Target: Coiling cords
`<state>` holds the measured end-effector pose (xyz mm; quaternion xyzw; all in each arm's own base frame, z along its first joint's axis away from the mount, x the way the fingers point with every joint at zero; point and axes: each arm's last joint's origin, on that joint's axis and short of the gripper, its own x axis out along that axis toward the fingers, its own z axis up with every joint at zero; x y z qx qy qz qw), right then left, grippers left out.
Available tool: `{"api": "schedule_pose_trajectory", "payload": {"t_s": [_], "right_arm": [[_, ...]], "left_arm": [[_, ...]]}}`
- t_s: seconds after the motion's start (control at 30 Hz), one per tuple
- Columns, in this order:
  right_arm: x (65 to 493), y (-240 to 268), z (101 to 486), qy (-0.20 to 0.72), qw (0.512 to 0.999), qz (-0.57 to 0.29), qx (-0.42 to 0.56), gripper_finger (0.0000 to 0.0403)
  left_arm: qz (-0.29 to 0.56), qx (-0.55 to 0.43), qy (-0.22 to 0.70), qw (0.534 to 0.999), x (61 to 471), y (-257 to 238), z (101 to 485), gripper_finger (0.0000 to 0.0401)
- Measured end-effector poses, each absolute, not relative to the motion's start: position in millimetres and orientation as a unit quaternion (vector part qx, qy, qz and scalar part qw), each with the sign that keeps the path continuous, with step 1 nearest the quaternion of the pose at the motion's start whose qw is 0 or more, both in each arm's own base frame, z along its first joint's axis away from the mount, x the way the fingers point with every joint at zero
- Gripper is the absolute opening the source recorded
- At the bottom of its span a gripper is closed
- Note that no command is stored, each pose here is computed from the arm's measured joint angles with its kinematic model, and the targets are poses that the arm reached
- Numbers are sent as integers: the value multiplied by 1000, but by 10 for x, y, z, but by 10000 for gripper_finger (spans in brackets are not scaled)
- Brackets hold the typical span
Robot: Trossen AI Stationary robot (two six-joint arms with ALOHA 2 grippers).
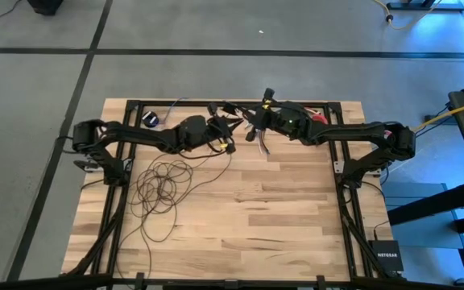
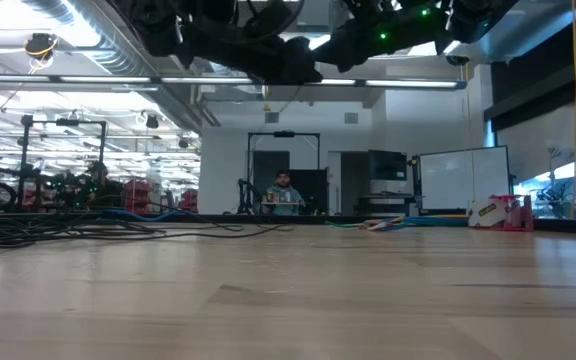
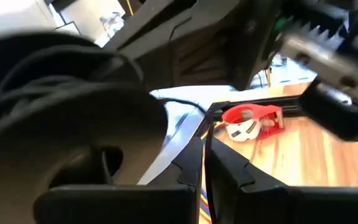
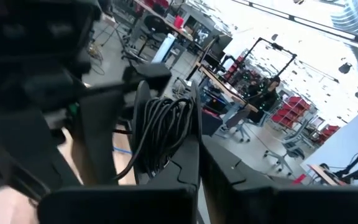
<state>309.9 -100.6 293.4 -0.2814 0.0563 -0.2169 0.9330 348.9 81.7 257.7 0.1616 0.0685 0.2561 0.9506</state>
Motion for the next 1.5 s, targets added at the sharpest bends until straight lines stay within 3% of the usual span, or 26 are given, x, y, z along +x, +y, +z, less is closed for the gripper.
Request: {"api": "schedule_pose_trajectory", "payload": {"t_s": [0.8,1.2,1.5], "right_arm": [[3043,-991,3001,51,937,-217,-267,10],[3042,-991,3002,52,937,-218,-269,10],[3042,-991,3001,52,937,-217,-269,10]], "left_arm": [[273,167,185,929,3461,1100,2237,18],[248,188,202,929,3382,909,2395,159],[230,183,233,927,3184,775,2591,172]]}}
